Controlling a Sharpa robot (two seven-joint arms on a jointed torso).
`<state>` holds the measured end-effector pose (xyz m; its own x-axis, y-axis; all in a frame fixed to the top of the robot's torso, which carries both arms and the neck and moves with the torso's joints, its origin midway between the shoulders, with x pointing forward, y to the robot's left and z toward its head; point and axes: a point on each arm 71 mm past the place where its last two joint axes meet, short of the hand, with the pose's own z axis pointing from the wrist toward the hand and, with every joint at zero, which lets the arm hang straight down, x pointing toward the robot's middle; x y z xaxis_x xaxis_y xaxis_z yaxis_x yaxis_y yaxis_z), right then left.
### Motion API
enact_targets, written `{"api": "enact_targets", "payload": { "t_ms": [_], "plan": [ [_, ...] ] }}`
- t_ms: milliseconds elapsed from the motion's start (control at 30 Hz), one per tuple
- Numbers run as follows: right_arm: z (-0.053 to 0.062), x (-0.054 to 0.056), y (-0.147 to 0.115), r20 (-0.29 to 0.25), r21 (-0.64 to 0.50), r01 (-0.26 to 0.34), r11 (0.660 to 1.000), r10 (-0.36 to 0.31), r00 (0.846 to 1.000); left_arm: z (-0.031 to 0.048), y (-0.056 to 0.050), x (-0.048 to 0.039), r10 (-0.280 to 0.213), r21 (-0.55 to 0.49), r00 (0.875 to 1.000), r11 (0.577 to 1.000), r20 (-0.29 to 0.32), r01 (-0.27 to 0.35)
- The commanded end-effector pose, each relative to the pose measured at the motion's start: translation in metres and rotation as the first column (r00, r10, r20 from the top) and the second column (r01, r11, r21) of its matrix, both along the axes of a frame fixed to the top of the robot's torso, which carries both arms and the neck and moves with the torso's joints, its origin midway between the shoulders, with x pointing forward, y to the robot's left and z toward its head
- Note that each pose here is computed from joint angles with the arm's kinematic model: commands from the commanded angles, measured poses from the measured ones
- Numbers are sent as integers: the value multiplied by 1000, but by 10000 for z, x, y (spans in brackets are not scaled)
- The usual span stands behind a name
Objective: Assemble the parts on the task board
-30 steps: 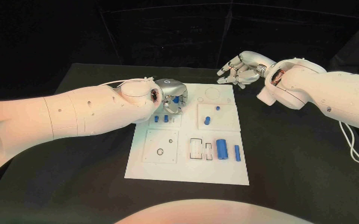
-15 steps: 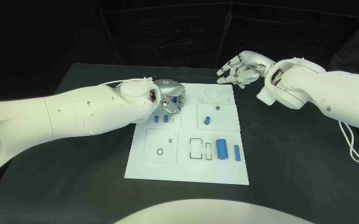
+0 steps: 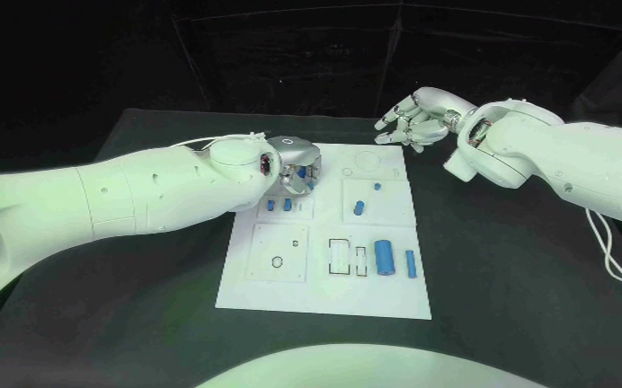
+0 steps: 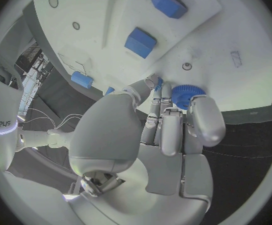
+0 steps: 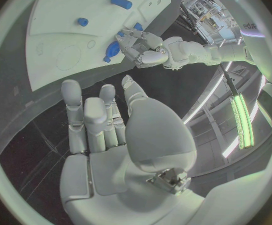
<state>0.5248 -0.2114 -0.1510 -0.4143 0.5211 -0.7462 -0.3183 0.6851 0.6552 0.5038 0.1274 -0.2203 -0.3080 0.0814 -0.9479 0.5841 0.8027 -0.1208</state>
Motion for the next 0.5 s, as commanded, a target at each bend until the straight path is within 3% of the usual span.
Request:
{"api": "enact_targets", "payload": {
  "t_ms": [33,500],
  "plan": [
    [14,0,14,5,3,-9,1000,9,1000,-13,-17,-14,-13,3,1000,1000,-2,13],
    [14,7,17,7,3,-8,1000,8,1000,66,81,-40,5,-71,999,997,46,-2]
  ]
}}
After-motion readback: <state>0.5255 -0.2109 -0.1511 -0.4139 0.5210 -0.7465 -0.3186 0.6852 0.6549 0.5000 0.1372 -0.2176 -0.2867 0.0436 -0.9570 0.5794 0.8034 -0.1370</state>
